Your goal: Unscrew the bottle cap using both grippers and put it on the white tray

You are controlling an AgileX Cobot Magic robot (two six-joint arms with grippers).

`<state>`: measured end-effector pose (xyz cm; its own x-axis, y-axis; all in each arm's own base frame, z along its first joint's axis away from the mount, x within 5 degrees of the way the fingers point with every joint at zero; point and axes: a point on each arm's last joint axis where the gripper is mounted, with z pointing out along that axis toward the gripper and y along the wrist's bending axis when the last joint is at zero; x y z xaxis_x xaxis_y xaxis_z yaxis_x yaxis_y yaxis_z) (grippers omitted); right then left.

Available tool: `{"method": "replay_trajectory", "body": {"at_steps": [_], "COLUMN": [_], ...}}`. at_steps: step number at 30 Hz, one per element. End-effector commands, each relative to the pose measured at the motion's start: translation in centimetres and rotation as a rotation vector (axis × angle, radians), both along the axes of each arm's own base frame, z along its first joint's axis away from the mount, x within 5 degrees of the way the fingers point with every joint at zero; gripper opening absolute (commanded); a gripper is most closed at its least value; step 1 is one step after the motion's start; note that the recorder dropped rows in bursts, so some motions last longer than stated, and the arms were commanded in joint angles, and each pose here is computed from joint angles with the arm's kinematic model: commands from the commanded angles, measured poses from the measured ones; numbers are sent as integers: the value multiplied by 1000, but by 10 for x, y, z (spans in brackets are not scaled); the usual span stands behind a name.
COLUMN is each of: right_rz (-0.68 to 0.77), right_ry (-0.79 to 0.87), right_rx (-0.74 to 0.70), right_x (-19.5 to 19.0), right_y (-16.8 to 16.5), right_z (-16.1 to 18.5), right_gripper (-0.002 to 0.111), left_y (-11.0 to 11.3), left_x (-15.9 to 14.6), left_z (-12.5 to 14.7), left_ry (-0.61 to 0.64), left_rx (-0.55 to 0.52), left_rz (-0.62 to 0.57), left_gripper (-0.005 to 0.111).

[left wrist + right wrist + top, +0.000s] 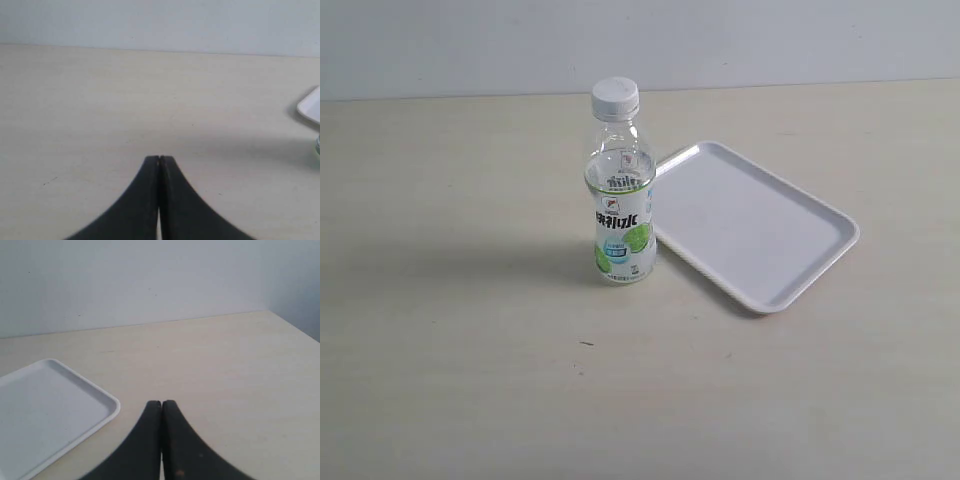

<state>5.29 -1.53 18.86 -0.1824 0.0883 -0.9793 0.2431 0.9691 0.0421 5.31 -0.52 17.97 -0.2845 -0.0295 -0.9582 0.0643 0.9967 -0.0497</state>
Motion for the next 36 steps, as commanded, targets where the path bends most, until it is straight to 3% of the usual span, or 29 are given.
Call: {"method": "replay_trajectory", "body": {"at_steps": [1,25,29,32,34,36], "right_rz": [-6,-6,-6,-6,-6,-6], "right_ry": [-3,-3,-3,-3,-3,-3], "right_rx": [-4,-4,-4,-4,-4,-4], "right_x": [0,0,0,0,0,0], "right_y": [0,0,0,0,0,0], "right_z": [-1,-1,-1,-1,-1,-1], "right_gripper": [0,0,0,0,0,0], "left_y": [0,0,2,1,3,5], "left_x": [0,0,1,3,3,2], "left_z": [2,2,8,25,35,42], "left_ry": [-18,-18,-92,-270,-373,-436], "left_rx": [-3,-3,58,-70,-287,-435], "left_rz": [1,1,2,23,55,80], "left_gripper": [0,0,0,0,0,0]}}
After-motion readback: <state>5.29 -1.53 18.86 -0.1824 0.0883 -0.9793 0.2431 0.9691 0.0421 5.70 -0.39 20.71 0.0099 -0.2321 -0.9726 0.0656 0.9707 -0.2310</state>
